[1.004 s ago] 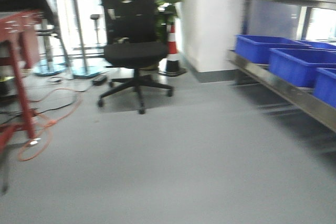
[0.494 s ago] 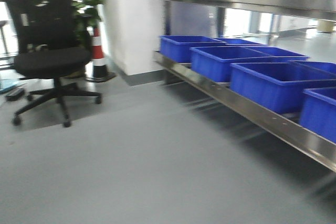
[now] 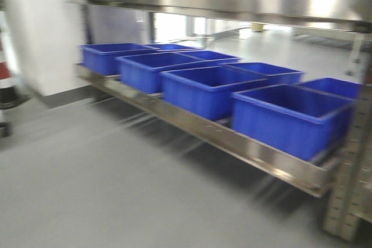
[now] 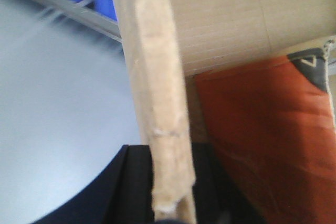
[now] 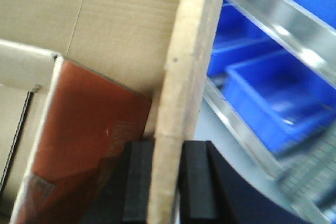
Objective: Stack two boxes on right shelf middle
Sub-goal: 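Hold the boxes while turning toward the steel rack of blue bins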
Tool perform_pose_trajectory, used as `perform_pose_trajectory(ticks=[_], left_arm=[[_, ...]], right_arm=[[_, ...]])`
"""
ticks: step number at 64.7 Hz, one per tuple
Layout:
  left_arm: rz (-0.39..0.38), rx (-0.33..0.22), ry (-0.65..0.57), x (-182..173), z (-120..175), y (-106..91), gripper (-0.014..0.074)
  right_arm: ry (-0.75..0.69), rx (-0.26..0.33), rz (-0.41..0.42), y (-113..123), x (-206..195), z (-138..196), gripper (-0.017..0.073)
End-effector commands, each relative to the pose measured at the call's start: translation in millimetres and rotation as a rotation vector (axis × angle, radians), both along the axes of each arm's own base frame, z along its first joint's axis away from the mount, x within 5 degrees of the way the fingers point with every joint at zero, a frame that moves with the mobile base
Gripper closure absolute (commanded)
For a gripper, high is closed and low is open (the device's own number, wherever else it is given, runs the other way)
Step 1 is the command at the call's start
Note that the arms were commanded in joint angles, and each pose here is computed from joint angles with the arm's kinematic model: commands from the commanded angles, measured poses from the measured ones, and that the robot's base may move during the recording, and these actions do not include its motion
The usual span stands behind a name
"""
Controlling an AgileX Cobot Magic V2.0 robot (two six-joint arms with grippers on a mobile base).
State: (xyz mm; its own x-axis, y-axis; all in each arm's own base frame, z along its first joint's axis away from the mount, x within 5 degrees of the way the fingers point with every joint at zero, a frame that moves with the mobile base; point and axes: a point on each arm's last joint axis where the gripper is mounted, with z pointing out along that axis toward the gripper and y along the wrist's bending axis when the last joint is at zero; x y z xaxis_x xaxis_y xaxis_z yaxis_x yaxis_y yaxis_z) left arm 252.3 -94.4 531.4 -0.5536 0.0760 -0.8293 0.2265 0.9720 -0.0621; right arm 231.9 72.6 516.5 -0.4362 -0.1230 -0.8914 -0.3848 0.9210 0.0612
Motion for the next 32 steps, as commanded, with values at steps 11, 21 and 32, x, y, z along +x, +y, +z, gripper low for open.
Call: perform_pose_trajectory(ticks=[11,21,32], left_arm=[[-0.017,-0.022,-0.07,-5.0,10.2,0.0,0.0705],[-0.017,-0.022,-0.07,-5.0,10.2,0.0,0.0705],[-0.017,-0.022,-0.07,-5.0,10.2,0.0,0.0705]], right_arm=[[-0.068,-0.006,-0.023,-4.2,-0.6,8.1,0.0713],[-0.068,-0.006,-0.023,-4.2,-0.6,8.1,0.0713],[-0.068,-0.006,-0.023,-4.2,-0.6,8.1,0.0713]])
